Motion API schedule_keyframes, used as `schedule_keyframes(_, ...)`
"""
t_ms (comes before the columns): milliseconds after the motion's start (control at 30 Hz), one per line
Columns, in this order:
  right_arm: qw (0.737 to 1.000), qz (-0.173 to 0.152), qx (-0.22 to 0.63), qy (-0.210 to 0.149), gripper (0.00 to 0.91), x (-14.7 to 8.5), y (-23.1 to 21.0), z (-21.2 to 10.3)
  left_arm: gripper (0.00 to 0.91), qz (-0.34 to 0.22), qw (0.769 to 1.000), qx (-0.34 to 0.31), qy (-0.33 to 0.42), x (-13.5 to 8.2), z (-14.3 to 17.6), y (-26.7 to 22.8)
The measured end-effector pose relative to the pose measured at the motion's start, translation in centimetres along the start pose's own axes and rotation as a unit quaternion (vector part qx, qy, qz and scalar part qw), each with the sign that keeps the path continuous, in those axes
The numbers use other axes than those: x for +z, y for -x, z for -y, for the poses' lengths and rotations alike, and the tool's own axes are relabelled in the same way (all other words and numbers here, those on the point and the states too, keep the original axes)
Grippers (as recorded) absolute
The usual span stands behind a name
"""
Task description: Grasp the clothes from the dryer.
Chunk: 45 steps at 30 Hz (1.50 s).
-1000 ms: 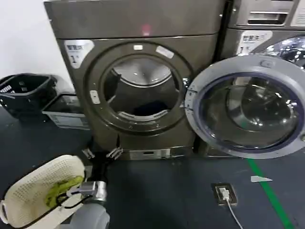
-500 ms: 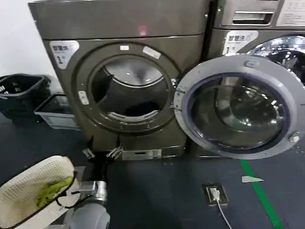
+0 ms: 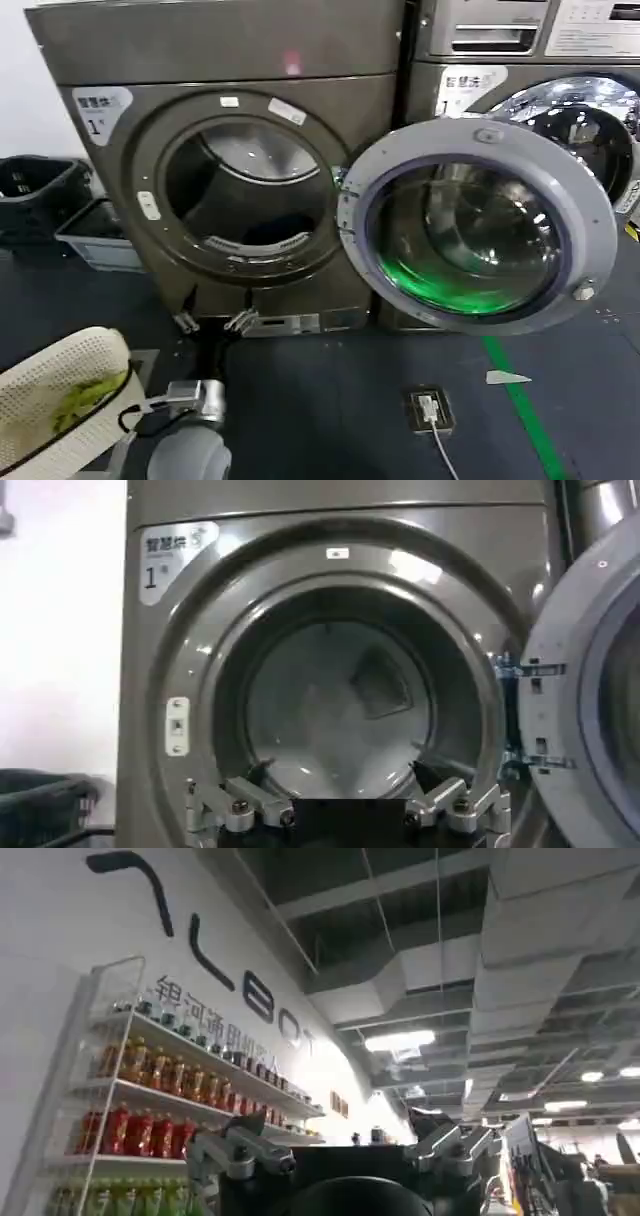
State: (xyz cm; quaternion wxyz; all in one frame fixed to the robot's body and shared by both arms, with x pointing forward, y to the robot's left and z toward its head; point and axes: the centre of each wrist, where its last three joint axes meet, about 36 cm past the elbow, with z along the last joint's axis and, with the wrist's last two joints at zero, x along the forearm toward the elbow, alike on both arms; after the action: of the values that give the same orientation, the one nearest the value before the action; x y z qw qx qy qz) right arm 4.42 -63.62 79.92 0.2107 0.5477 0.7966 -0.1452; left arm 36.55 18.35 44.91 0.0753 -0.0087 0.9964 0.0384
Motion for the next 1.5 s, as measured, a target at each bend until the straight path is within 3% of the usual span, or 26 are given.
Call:
schedule_keyframes(533,1.0,0.014,-0.008,0.0,0.907,0.1,-0.3,-0.1,0.907,0.003,1.0,0.001,0.003,-0.1,0.1,-0.1)
schedule_keyframes(1500,0.997,0.069,-0.024,-0.003,0.907,1.2,-0.3,-0.6,0.907,0.008,1.0,0.0,0.004,-0.3,0.0,0.7)
